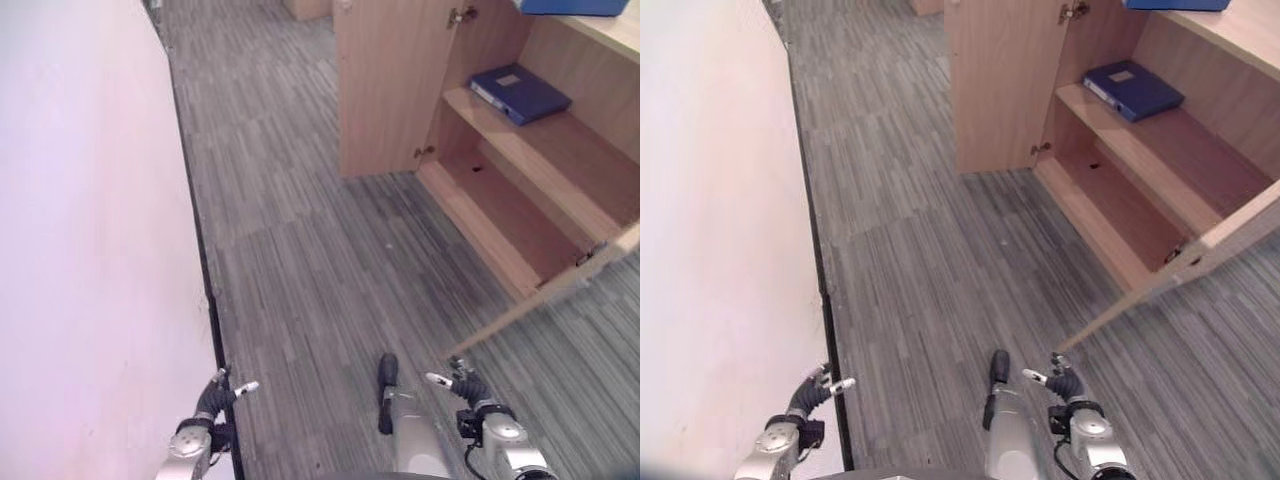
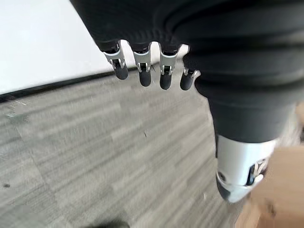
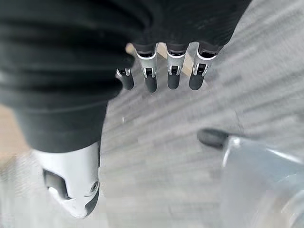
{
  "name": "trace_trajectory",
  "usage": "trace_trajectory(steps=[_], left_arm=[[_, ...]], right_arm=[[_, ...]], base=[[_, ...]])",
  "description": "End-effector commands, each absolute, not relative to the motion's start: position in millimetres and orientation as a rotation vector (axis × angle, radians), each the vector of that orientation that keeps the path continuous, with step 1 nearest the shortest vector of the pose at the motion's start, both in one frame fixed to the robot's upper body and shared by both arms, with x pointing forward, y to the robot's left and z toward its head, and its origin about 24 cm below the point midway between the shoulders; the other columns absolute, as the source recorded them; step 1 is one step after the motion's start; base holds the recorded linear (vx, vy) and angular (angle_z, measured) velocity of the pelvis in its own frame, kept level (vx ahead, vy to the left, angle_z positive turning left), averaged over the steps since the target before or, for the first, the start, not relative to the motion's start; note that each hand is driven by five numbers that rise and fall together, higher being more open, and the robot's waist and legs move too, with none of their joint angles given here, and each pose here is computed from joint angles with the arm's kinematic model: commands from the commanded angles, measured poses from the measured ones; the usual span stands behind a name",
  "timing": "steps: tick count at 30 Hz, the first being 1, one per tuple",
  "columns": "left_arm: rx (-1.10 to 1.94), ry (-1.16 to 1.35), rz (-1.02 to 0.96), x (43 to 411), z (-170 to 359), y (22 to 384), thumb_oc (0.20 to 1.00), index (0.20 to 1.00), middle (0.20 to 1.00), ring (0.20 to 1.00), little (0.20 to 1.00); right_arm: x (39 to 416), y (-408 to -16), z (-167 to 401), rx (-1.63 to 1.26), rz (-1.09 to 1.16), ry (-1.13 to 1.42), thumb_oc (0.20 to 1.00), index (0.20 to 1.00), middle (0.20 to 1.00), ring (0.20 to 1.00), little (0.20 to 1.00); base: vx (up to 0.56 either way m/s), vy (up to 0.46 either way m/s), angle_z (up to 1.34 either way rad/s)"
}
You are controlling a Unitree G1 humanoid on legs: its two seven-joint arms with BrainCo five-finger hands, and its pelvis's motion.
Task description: Put the empty folder in the office cabinet
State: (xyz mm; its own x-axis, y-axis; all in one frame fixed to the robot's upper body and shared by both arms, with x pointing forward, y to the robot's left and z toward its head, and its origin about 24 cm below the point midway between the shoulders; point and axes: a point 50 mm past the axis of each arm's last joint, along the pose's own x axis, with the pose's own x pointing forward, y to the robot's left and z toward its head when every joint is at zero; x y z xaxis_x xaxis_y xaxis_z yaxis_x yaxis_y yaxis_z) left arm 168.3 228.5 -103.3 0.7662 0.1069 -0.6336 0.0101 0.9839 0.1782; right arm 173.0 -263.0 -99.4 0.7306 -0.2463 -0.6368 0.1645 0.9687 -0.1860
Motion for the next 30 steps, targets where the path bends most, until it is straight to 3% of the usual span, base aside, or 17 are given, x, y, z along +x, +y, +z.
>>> trace_trajectory(steps=[1, 10, 20, 30], left_arm=[[0.186, 0.536, 0.047, 196.1, -78.5, 231.7, 1.000, 1.000, 1.000, 1.000, 1.000], [0.086, 0.523, 0.049, 199.7, -80.5, 213.4, 1.000, 1.000, 1.000, 1.000, 1.000], [0.077, 0.546, 0.023, 197.4, -88.4, 196.0, 1.000, 1.000, 1.000, 1.000, 1.000], [0.122, 0.575, 0.053, 188.1, -93.4, 209.0, 1.000, 1.000, 1.000, 1.000, 1.000]], right_arm=[[176.6, -277.5, -85.4, -0.133, -0.258, 0.639, 1.000, 1.000, 1.000, 1.000, 1.000], [183.7, -297.5, -73.6, -0.141, -0.330, 0.606, 1.000, 1.000, 1.000, 1.000, 1.000], [166.3, -306.6, -80.0, -0.058, -0.451, 0.621, 1.000, 1.000, 1.000, 1.000, 1.000], [165.8, -296.7, -90.9, -0.016, -0.456, 0.666, 1.000, 1.000, 1.000, 1.000, 1.000]], base=[[0.40, -0.215, -0.02], [0.22, -0.095, -0.38], [0.29, 0.160, -0.51], [0.28, 0.213, -0.91]])
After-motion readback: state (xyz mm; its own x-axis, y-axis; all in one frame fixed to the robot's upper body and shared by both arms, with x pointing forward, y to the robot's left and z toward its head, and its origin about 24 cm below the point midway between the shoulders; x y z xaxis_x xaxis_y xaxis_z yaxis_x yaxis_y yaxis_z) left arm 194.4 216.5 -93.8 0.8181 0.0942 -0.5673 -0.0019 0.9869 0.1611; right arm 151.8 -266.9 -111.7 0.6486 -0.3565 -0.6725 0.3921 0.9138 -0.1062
